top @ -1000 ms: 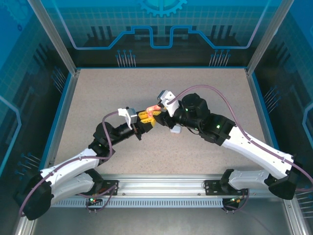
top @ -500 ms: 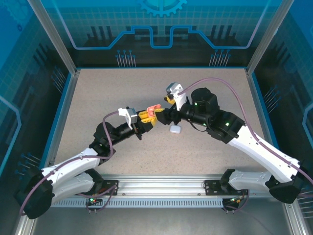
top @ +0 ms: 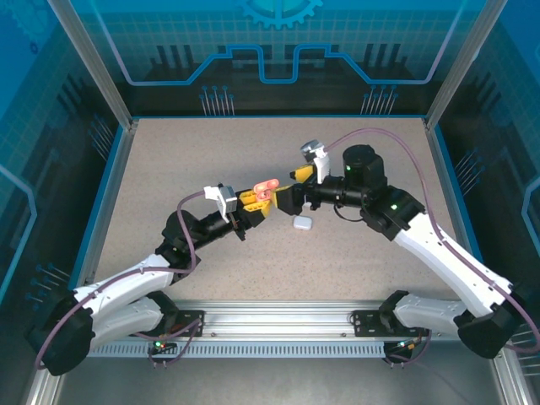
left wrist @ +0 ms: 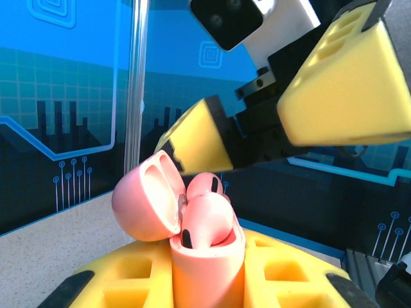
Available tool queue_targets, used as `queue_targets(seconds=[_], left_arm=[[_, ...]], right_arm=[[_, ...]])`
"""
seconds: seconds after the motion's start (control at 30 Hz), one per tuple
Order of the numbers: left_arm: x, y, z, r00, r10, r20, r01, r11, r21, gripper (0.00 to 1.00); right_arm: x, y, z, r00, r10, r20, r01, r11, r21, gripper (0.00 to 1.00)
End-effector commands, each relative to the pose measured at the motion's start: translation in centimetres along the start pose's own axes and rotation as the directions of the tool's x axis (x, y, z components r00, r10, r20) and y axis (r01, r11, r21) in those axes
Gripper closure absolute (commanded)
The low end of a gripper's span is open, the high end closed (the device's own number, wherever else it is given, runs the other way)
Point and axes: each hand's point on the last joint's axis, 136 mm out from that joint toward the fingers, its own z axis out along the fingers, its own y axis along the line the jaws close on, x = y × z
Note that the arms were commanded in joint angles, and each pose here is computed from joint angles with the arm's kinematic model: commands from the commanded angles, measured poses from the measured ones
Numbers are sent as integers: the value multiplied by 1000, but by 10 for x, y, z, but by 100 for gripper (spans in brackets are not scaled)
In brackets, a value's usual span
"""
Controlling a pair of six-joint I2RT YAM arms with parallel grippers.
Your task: Insert the wireless bluetooth earbuds into the charging case
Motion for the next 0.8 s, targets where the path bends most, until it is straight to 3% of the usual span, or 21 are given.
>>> queue_targets(seconds=[0.0, 0.23, 0.6, 0.77], left_arm=[[-24, -10, 5, 998, 2, 68, -5, 999, 44, 100], [-20, -8, 4, 998, 8, 59, -10, 999, 33, 100], [-15, -4, 2, 999, 15, 45, -16, 1000, 12, 100], [-14, -4, 2, 999, 12, 41, -13, 1000, 8, 100]], right_arm=[[-1, 25, 12, 999, 37, -32, -41, 984, -171, 0], [-7, 49, 16, 999, 2, -45, -15, 955, -296, 0], [-12, 59, -9, 997, -83, 3, 81, 961, -264, 0], [-4, 47, -14, 996, -85, -9, 82, 980, -180, 0]])
